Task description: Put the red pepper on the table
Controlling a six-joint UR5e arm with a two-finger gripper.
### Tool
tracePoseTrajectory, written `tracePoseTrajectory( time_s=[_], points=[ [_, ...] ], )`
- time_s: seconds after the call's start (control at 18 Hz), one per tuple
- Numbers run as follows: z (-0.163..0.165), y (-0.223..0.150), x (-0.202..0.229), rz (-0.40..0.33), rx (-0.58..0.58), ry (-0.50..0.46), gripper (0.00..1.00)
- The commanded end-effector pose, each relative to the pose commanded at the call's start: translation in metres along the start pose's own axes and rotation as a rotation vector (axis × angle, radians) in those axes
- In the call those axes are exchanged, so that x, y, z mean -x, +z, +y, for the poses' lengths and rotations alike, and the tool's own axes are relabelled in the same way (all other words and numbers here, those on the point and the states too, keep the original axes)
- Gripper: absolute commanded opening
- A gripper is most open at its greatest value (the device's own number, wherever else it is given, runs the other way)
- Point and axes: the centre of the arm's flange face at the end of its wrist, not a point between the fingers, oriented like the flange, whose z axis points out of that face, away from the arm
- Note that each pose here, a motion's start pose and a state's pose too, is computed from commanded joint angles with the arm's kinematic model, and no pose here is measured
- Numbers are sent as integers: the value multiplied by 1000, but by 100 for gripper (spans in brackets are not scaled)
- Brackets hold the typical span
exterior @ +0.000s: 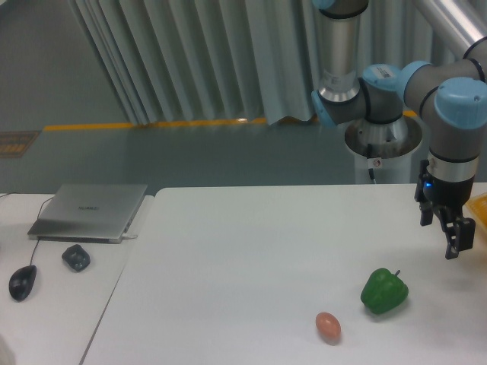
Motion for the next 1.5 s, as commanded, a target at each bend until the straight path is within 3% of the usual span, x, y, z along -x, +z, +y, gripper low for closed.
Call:
tracePoseTrajectory(
  time_s=[0.44,0.78,1.17,1.39,1.5],
  points=[
    [5,0,1,-2,5,-1,100],
    [46,-6,10,-16,15,-52,100],
    [92,-8,15,-4,98,128,100],
    [142,-9,15,33,164,268,100],
    [163,-11,14,38,169,269,100]
  ],
)
